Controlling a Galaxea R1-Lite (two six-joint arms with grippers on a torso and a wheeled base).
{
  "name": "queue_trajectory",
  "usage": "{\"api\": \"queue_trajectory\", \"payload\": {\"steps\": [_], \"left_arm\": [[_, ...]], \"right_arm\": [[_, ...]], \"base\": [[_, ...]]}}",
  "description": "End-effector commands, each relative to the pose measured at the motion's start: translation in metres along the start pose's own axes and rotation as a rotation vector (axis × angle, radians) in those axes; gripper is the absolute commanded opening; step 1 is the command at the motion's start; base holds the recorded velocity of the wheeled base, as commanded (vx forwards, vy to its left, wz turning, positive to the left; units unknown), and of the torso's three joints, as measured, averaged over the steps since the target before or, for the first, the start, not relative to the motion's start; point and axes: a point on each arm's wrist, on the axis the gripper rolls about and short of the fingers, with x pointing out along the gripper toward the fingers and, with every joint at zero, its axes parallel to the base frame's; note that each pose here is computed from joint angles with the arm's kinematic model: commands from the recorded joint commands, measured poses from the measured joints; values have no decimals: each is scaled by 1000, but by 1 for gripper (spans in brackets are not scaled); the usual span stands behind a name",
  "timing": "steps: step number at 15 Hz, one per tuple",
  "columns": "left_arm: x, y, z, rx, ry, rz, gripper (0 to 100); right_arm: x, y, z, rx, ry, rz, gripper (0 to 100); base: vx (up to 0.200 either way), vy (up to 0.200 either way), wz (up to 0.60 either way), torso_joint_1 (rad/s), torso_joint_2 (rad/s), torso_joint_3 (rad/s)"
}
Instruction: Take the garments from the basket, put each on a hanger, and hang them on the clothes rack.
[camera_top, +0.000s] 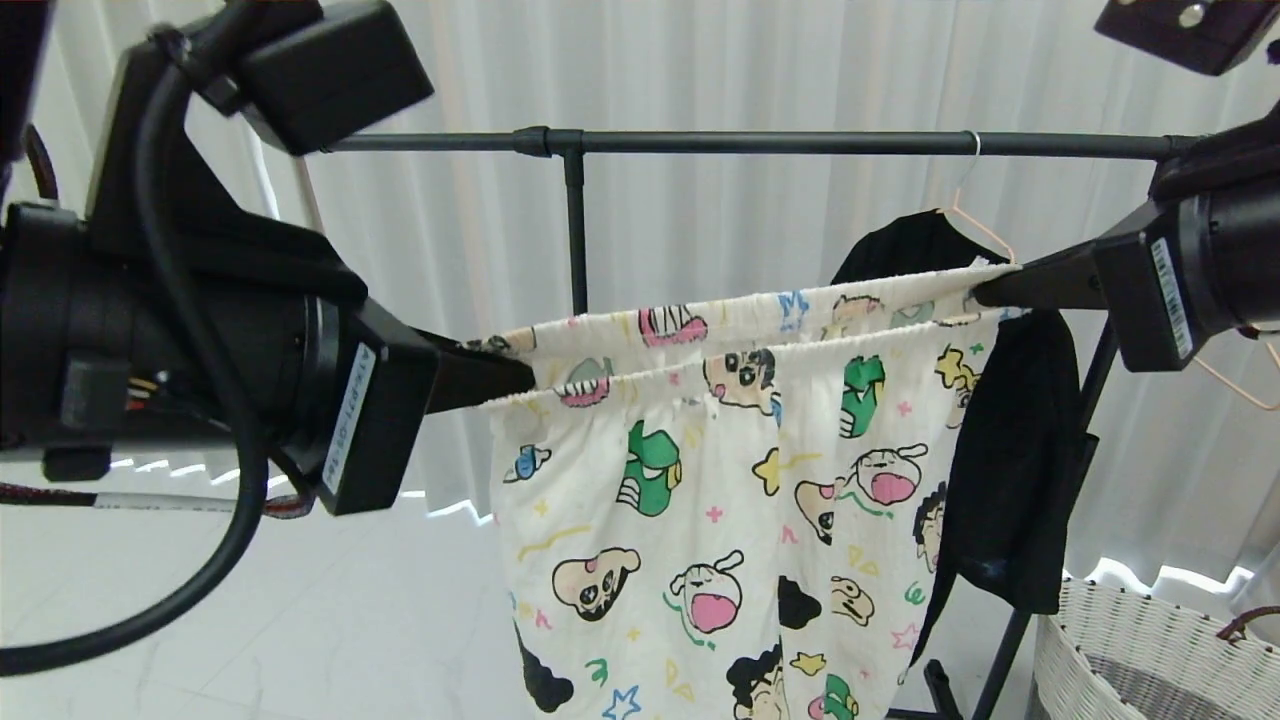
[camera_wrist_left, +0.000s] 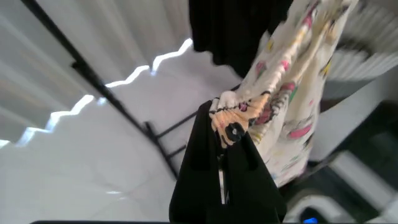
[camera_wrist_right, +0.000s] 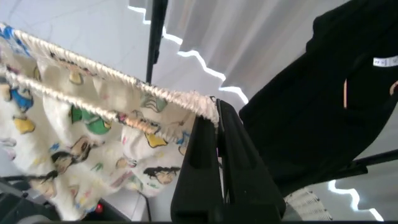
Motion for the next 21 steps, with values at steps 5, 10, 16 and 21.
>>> {"api": "queue_trajectory", "payload": {"steps": [5, 10, 16, 21], "left_arm": [[36, 1, 23, 38, -208, 33, 0], [51, 1, 31, 47, -243, 36, 0], [0, 0, 10, 9, -143, 8, 0], [-49, -33, -10, -220, -68, -283, 0]], "right_arm": [[-65, 0, -29, -62, 50, 132, 0], [-77, 20, -39, -126, 54, 279, 0], [-49, 8, -19, -9, -36, 147, 0], [-13, 17, 9, 21, -131, 187, 0]], "base": [[0, 0, 0, 0, 0, 0], [0, 0, 0, 0, 0, 0], [0, 0, 0, 0, 0, 0], [0, 0, 0, 0, 0, 0]]}}
